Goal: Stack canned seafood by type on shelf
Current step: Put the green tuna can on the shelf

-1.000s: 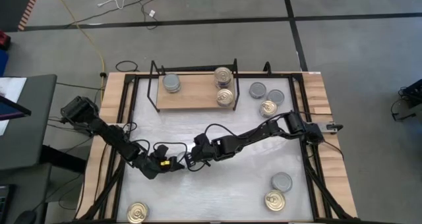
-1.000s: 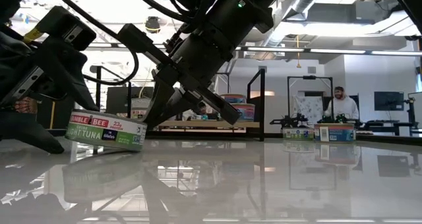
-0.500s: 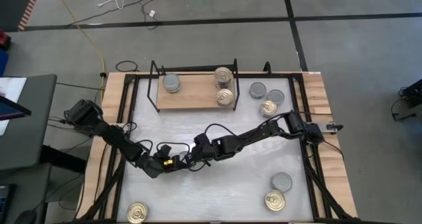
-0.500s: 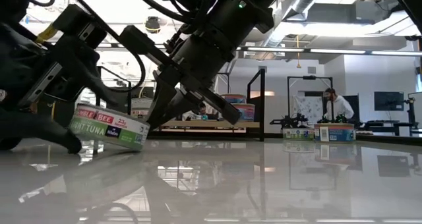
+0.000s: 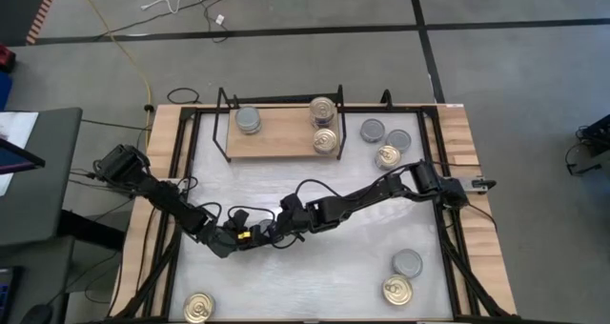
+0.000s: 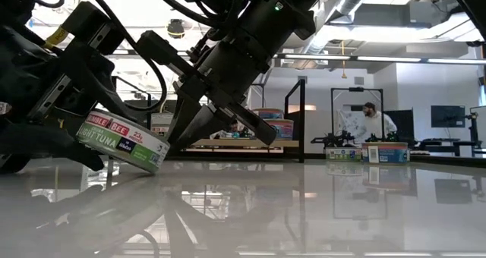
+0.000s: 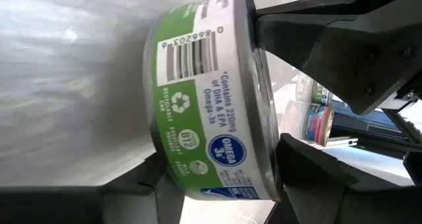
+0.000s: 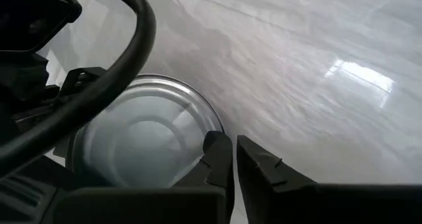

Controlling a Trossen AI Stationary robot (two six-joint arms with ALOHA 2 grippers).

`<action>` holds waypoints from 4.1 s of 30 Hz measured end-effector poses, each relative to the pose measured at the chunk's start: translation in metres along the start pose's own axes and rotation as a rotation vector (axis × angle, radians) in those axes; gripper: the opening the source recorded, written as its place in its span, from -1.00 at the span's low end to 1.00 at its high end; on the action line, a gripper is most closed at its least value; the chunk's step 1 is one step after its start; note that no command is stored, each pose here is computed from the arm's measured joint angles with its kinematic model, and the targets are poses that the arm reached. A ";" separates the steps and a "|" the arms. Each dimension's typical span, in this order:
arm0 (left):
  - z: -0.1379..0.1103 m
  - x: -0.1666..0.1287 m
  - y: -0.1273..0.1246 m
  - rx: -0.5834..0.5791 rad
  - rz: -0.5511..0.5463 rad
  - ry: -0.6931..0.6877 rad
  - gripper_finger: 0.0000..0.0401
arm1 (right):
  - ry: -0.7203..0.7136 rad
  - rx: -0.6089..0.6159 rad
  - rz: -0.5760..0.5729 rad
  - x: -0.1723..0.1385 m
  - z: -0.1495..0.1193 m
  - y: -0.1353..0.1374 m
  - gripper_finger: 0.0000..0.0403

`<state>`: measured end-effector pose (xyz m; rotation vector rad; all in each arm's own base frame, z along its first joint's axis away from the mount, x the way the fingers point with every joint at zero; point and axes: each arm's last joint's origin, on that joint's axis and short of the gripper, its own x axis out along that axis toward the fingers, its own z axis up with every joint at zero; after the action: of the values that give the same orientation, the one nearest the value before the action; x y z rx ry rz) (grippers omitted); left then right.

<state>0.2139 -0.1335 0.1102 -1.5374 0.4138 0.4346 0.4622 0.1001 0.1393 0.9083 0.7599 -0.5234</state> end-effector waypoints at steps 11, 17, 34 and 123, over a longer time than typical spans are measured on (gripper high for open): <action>0.002 -0.001 0.005 0.023 0.032 -0.032 -0.07 | 0.006 -0.002 0.014 -0.004 -0.004 0.004 -0.70; 0.003 -0.001 0.005 0.030 0.024 -0.071 -0.09 | 0.030 -0.006 0.026 -0.005 -0.011 0.006 -0.70; 0.002 -0.001 0.005 0.033 0.014 -0.074 -0.43 | 0.093 -0.136 -0.064 -0.045 0.009 0.002 -0.70; 0.188 0.018 -0.041 -0.438 -0.216 -1.323 -0.02 | 0.096 -0.574 0.326 -0.192 0.047 -0.149 -0.71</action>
<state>0.2476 0.0548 0.1347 -1.3444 -0.9134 1.2839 0.2560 -0.0001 0.2307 0.5038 0.7732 0.0350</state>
